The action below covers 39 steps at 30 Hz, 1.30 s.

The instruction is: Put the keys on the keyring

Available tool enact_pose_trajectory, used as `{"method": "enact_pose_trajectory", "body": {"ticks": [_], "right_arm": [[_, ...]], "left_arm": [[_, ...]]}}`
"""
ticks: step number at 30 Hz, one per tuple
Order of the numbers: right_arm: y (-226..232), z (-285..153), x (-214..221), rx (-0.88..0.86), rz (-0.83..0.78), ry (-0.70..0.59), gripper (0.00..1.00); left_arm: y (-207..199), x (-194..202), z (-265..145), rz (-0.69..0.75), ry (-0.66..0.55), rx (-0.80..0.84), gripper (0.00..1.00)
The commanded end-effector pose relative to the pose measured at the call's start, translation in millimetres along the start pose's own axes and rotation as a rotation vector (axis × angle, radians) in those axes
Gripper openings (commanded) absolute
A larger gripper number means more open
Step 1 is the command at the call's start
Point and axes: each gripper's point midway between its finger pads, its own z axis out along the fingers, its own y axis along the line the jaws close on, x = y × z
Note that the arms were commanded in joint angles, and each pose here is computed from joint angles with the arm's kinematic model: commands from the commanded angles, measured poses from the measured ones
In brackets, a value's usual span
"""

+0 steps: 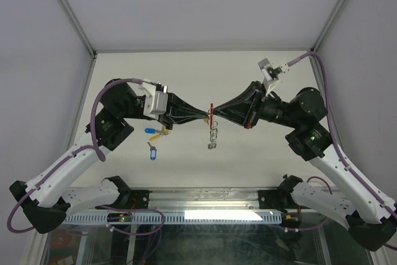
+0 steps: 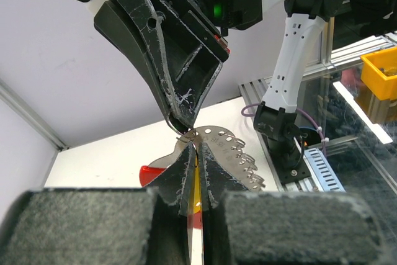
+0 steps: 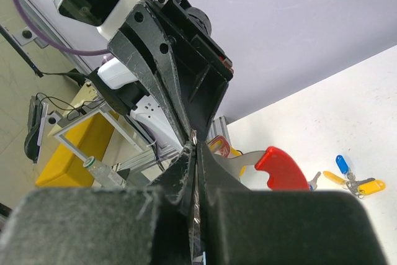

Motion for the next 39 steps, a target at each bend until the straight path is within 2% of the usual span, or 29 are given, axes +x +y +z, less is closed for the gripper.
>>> {"method": "enact_pose_trajectory", "body": {"ticks": [1, 9, 15, 19, 32, 39], "right_arm": [[9.3, -2.2, -31.3, 0.001, -0.055, -0.132, 0.00], [3.6, -4.9, -33.1, 0.013, -0.059, -0.190, 0.00], [10.7, -11.3, -39.2, -0.032, -0.135, -0.273, 0.00], [18.2, -15.3, -38.6, -0.075, -0.199, -0.296, 0.00], [25.8, -16.0, -30.0, -0.121, -0.371, -0.228, 0.00], [24.0, -13.5, -31.5, -0.114, -0.389, -0.217, 0.00]], "left_arm": [[-8.4, 4.2, 1.0, -0.010, 0.006, 0.031, 0.00], [-5.0, 2.3, 2.4, -0.005, 0.003, 0.014, 0.00], [-6.3, -4.6, 3.1, -0.001, -0.029, 0.014, 0.17], [-7.4, -9.7, 2.3, -0.005, -0.055, 0.009, 0.24], [1.1, -39.3, -2.0, -0.052, -0.251, -0.095, 0.36], [5.8, -35.5, 3.0, -0.106, -0.284, -0.111, 0.36]]}}
